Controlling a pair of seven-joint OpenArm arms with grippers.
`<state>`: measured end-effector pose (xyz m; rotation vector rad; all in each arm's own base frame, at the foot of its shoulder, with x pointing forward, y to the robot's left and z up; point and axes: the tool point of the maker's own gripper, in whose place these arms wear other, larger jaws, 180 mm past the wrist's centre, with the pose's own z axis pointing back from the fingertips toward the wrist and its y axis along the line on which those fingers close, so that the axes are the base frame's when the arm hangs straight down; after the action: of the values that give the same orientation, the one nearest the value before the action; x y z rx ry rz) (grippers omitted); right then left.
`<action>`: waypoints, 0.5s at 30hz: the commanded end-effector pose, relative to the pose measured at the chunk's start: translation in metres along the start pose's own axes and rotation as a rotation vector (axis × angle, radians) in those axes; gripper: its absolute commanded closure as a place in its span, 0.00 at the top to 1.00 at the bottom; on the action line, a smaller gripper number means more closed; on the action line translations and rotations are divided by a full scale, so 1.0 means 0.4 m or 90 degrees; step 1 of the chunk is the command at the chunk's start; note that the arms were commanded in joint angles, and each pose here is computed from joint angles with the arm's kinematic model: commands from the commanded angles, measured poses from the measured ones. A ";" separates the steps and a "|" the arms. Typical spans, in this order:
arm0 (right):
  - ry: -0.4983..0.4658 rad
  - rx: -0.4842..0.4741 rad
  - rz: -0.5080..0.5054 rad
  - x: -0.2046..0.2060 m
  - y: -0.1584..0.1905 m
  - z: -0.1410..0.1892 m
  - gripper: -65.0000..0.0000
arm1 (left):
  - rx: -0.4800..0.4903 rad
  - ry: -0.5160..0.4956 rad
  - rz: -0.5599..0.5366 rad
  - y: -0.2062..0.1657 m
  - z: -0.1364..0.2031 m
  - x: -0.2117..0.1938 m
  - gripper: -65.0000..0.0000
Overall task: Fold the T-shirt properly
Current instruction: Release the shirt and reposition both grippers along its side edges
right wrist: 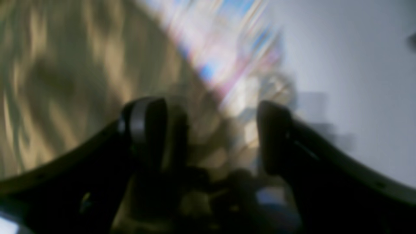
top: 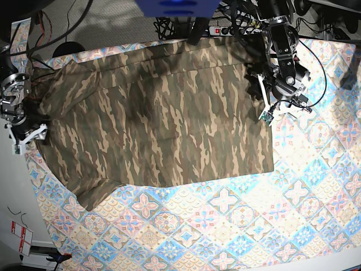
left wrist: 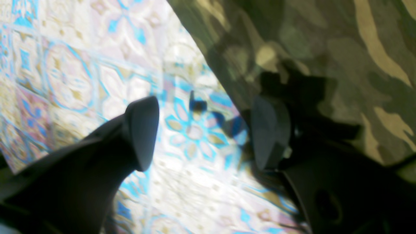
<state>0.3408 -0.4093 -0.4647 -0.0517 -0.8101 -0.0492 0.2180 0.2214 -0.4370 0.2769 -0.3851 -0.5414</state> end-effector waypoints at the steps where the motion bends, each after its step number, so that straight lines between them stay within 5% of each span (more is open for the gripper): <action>1: -0.057 -0.029 -0.001 0.085 -0.052 0.013 0.65 | 0.017 -0.018 0.005 0.017 0.014 0.022 0.68; 9: -0.018 0.020 -0.006 -0.004 0.055 -0.020 0.66 | 0.048 -0.030 0.021 0.044 0.052 0.017 0.68; 15: 0.040 0.099 0.071 -0.071 0.205 -0.058 0.65 | 0.058 -0.021 0.035 0.061 0.055 -0.001 0.68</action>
<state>0.3545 -0.3474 -0.4869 0.0046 -0.8473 0.0536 0.2128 0.2349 -0.4175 0.3243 -0.4212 -0.4821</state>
